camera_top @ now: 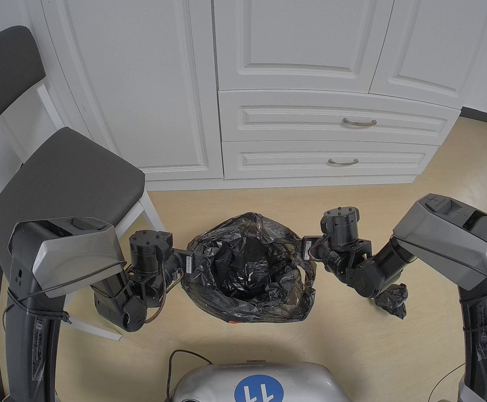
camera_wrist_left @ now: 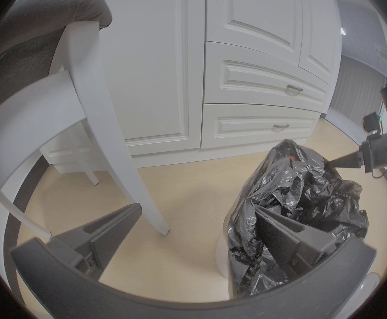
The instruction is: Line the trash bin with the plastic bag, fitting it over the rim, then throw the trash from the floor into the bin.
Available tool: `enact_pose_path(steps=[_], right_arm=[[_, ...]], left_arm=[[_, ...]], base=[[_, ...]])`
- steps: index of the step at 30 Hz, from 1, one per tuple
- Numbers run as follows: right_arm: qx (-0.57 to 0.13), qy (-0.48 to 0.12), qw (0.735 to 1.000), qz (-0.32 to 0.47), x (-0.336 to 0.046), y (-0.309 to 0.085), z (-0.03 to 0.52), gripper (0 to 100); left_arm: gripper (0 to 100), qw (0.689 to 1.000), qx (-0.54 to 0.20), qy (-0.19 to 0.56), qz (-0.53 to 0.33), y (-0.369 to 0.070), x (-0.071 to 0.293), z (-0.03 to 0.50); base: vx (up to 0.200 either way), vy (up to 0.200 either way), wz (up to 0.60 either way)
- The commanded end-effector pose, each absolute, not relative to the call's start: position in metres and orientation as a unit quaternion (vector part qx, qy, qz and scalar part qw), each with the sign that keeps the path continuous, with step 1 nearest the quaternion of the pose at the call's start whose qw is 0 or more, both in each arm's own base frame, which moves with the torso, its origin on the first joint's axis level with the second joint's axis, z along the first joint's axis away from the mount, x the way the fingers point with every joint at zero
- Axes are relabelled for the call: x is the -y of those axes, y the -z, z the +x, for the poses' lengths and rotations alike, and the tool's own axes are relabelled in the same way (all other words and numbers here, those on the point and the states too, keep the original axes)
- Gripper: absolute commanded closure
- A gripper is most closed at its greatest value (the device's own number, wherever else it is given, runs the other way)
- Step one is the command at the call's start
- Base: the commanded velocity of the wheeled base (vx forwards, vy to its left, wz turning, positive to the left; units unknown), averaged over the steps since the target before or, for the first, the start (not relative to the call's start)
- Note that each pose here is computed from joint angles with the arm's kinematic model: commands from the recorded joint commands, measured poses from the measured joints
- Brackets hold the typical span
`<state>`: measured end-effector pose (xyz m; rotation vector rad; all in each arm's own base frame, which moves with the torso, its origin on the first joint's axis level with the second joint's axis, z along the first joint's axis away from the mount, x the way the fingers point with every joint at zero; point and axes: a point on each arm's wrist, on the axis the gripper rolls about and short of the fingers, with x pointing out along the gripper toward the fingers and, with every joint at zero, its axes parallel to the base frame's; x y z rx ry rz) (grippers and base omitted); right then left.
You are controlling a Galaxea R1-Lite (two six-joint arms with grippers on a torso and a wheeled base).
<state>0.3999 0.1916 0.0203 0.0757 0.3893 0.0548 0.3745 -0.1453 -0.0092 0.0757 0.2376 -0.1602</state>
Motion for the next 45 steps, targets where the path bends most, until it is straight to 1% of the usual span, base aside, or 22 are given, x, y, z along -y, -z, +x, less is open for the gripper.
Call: enact_pose_path(steps=[1,6,7,13,19,26,27,32,35,45], right_arm=[[-0.198,-0.016,0.979,0.038,-0.185,-0.01,0.409,0],[-0.198,-0.014,0.979,0.04,-0.184,-0.004,0.413,0],[-0.2,-0.013,0.979,0.04,-0.185,0.003,0.417,0],[-0.203,-0.005,0.978,0.053,-0.182,0.007,0.423,0],[-0.211,-0.016,0.976,0.057,-0.18,0.01,0.424,0],[-0.218,-0.015,0.974,0.055,-0.179,0.016,0.424,0],[-0.219,-0.016,0.974,0.055,-0.179,0.018,0.423,0],[-0.222,-0.015,0.973,0.053,-0.179,0.021,0.424,0],[-0.222,-0.015,0.973,0.053,-0.179,0.021,0.424,0],[-0.222,-0.015,0.973,0.053,-0.179,0.021,0.423,0]], left_arm=[[0,0.99,-0.116,0.076,0.026,0.012,0.146,0.38],[0,0.991,-0.109,0.077,0.012,0.017,0.149,0.386],[0,0.993,-0.095,0.076,-0.002,0.022,0.152,0.391],[0,0.992,-0.098,0.075,-0.005,0.027,0.152,0.393],[0,0.992,-0.106,0.071,-0.007,0.032,0.15,0.396],[0,0.988,-0.144,0.061,0.001,0.042,0.143,0.396],[0,0.985,-0.16,0.059,-0.002,0.046,0.143,0.397],[0,0.981,-0.182,0.048,-0.042,0.05,0.145,0.403],[0,0.981,-0.181,0.048,-0.051,0.047,0.145,0.403],[0,0.984,-0.154,0.067,-0.062,0.003,0.149,0.386]], base=[[0.0,0.0,0.0],[0.0,0.0,0.0],[0.0,0.0,0.0],[0.0,0.0,0.0],[0.0,0.0,0.0],[0.0,0.0,0.0],[0.0,0.0,0.0],[0.0,0.0,0.0],[0.0,0.0,0.0],[0.0,0.0,0.0]])
